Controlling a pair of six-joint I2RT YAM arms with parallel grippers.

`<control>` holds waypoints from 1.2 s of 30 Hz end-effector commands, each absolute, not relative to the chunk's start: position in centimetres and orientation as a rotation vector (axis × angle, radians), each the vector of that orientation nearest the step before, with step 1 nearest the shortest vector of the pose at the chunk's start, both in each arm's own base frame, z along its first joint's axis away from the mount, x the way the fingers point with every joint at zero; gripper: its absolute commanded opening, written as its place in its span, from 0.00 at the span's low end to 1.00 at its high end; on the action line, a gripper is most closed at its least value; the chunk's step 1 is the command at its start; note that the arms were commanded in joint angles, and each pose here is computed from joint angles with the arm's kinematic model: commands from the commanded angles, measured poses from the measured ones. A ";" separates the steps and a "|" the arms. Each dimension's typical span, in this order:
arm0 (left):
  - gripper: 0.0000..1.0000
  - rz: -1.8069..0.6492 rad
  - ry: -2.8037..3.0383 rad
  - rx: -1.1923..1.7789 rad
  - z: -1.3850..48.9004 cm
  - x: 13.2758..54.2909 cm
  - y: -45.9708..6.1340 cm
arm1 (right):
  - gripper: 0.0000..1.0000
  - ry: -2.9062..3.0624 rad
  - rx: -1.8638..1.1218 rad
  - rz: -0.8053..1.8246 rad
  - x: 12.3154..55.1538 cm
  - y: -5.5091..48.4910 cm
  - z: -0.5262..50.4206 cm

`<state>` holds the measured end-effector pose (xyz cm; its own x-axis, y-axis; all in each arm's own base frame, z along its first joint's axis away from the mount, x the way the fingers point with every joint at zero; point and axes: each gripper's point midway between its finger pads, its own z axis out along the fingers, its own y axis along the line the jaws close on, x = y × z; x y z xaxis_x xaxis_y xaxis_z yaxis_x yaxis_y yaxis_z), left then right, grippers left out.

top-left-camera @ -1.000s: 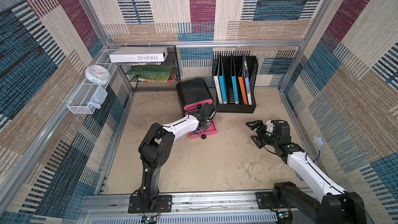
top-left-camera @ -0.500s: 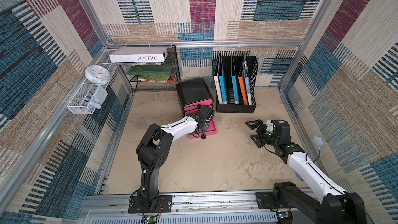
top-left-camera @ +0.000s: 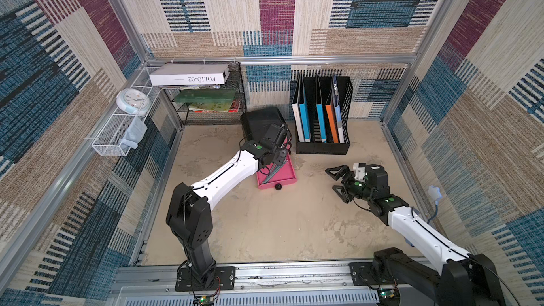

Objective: Please place the pencils in the drawer according to their color
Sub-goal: Place the pencil in the drawer, then close the drawer in the storage box.

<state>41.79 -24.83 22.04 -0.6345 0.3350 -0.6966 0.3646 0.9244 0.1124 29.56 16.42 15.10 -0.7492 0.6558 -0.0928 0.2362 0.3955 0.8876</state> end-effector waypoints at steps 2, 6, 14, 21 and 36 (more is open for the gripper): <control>0.57 -0.073 2.397 0.279 23.9 41.8 -22.1 | 1.00 2.209 0.650 1.392 29.5 19.7 15.8; 0.58 -0.049 2.433 0.071 25.4 43.7 -18.3 | 0.95 2.225 0.606 1.424 29.2 22.5 15.1; 0.58 -0.062 2.493 -0.196 24.7 47.8 -12.9 | 0.54 2.290 0.572 1.420 29.4 26.3 13.0; 0.58 -0.067 2.523 -0.238 22.6 50.7 -12.0 | 0.26 2.344 0.584 1.403 29.9 28.3 10.6; 0.56 -0.082 2.631 -0.231 17.3 52.3 -11.7 | 0.03 2.401 0.656 1.403 32.2 31.5 6.1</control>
<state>54.56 -11.09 20.66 -0.7752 -0.2147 -0.5941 -0.1798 0.9766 -0.1183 31.29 30.91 5.58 -0.8666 0.4987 -0.0135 0.2515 0.4600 0.8516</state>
